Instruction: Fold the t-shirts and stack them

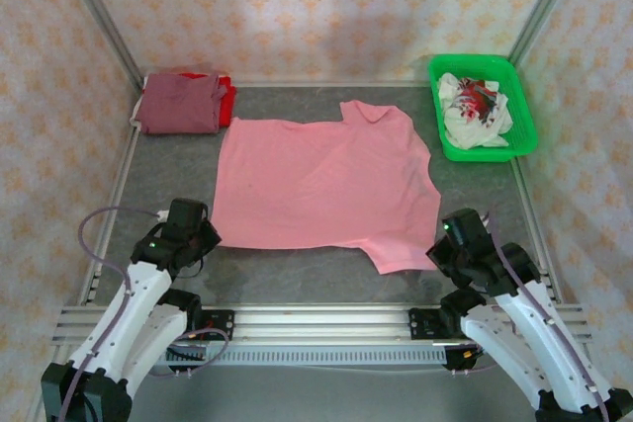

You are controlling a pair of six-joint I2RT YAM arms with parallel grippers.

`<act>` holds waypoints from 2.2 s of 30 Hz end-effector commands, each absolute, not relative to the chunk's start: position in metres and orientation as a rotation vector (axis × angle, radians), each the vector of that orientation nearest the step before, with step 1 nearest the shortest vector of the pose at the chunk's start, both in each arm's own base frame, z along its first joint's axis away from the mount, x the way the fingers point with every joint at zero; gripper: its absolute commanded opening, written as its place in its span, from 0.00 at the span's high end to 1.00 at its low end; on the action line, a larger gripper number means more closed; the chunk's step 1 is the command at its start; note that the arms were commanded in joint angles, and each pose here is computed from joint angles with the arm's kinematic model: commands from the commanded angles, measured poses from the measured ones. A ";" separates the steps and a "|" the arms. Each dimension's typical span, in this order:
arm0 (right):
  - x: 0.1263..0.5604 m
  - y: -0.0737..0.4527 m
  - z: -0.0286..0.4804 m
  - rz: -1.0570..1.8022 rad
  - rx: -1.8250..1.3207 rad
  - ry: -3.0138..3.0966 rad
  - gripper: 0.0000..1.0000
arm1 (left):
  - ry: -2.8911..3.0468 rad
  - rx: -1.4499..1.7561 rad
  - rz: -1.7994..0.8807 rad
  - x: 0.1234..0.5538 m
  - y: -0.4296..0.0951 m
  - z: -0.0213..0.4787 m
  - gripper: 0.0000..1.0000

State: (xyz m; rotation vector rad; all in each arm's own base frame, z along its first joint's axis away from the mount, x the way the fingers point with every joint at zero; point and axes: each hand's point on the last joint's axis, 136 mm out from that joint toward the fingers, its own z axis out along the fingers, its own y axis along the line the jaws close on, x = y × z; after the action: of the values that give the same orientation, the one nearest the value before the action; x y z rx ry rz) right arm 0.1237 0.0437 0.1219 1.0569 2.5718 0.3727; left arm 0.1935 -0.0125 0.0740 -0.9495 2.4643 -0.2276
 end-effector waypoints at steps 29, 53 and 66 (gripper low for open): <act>0.265 0.058 0.188 0.382 0.817 2.405 1.00 | 2.597 -0.769 -0.003 0.279 0.007 0.094 1.00; 0.314 0.047 0.187 0.383 0.831 2.355 1.00 | 2.652 -0.698 0.133 0.327 0.015 0.089 1.00; 0.363 0.053 0.187 0.404 0.850 2.299 1.00 | 2.649 -0.666 0.217 0.374 0.022 0.081 1.00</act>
State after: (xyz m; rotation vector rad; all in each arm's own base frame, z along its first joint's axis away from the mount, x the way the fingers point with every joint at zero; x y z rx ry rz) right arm 0.3357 0.0539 0.1662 0.8533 2.3893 0.3809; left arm 0.3487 0.0081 0.0690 -0.6818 2.7161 0.1462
